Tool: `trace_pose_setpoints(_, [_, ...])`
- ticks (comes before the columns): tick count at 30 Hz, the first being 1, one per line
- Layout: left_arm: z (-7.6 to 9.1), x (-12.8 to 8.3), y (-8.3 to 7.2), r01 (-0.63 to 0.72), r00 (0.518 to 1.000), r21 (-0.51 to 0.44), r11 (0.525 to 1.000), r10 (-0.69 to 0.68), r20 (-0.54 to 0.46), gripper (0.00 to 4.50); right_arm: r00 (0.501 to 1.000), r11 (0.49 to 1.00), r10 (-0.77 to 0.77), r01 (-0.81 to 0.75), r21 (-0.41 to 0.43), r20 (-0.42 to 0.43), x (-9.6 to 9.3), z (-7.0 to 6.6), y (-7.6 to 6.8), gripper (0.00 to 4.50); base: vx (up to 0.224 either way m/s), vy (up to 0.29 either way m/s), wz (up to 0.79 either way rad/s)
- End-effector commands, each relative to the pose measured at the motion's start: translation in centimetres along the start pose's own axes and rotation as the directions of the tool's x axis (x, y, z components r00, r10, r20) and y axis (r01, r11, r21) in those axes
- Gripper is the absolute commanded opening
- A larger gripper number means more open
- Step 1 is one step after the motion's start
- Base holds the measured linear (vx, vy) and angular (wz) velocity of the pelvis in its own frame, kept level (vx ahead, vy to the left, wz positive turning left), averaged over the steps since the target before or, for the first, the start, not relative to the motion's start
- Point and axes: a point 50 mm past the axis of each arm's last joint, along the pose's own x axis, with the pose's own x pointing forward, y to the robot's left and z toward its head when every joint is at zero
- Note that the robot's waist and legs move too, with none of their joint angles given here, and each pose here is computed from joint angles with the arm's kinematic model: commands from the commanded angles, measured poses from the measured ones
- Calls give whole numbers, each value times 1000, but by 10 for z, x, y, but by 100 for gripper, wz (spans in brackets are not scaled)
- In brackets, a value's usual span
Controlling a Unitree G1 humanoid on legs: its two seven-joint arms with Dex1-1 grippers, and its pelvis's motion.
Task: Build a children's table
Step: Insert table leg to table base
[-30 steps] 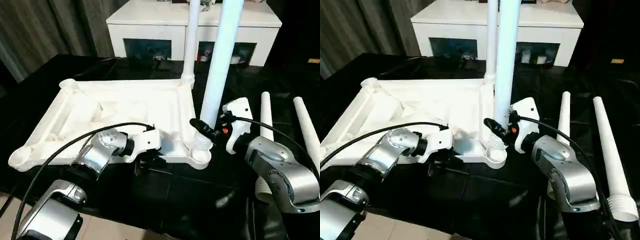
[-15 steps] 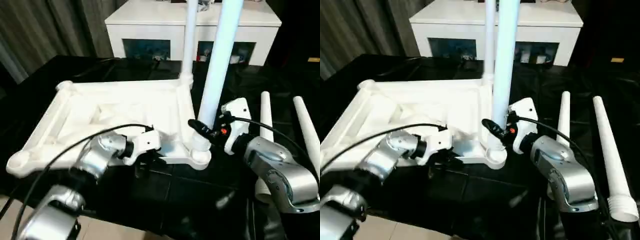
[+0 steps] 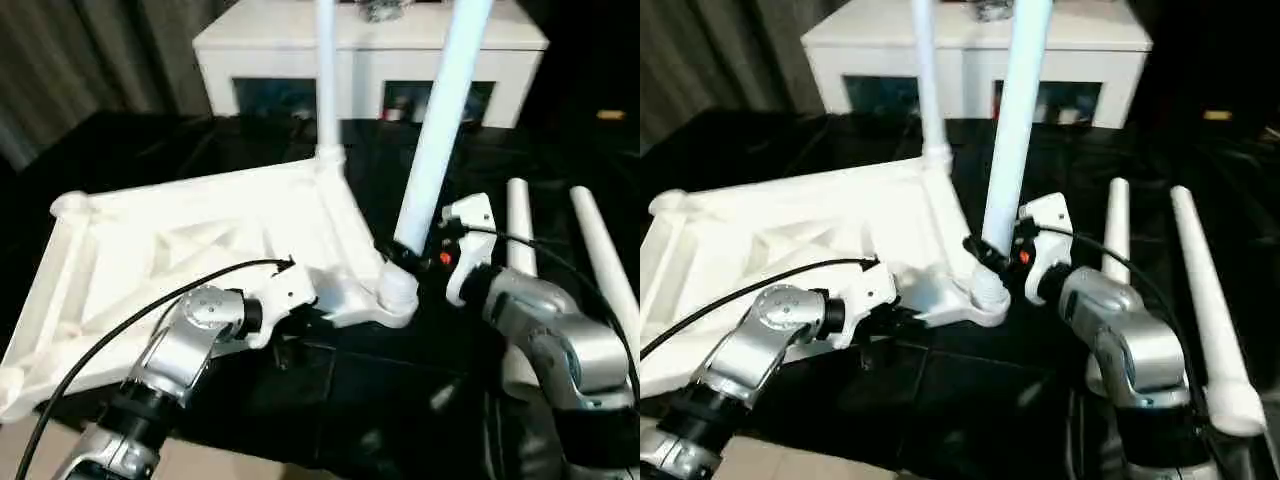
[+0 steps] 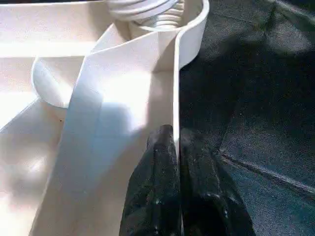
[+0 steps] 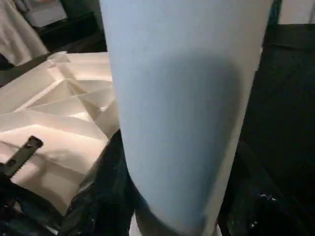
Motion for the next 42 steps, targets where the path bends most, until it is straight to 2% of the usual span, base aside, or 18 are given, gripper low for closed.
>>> trace_pose_setpoints(1, [-5,0,0,0,1000,-24,1000,0,-3,0,998,999,41,-41,10,-41,3,-6,0,186,0,0,0])
trace_pose_setpoints(5, [-4,-2,5,-23,1000,-10,1000,23,-21,0,992,997,80,-81,-10,-97,2,-12,1,186,0,0,0])
trace_pose_setpoints(16, [-3,-4,10,-41,999,20,999,42,-31,0,987,991,107,-116,-62,-121,-6,-3,-3,186,0,0,0])
trace_pose_setpoints(21, [-2,-4,10,-32,999,33,999,33,-31,0,979,990,119,-130,-57,-164,-7,-12,-3,186,0,0,0])
trace_pose_setpoints(25, [-2,-5,10,-30,999,34,999,31,-31,0,979,990,126,-133,-36,-158,-4,-15,-2,186,0,0,0])
trace_pose_setpoints(29, [-3,-5,9,-29,999,33,999,30,-29,0,987,994,109,-105,38,-116,0,-23,-5,186,0,0,0])
trace_pose_setpoints(30, [-3,-4,9,-30,999,32,999,31,-27,0,991,995,82,-75,69,-107,-1,-30,-9,186,0,0,0])
trace_pose_setpoints(35, [-2,-5,10,-35,999,32,999,35,-24,0,994,994,16,-4,109,-111,-5,-48,-17,186,0,0,0])
trace_pose_setpoints(36, [-2,-5,10,-35,999,32,999,35,-24,0,994,994,16,-4,109,-111,-5,-48,-17,186,0,0,0])
trace_pose_setpoints(37, [-2,-5,10,-38,999,32,999,38,-22,0,995,991,-7,20,132,-101,-9,-57,-19,186,0,0,0])
trace_pose_setpoints(42, [-1,-5,12,-43,999,32,999,44,-18,0,998,978,-36,45,204,-47,-15,-75,-18,185,0,0,0])
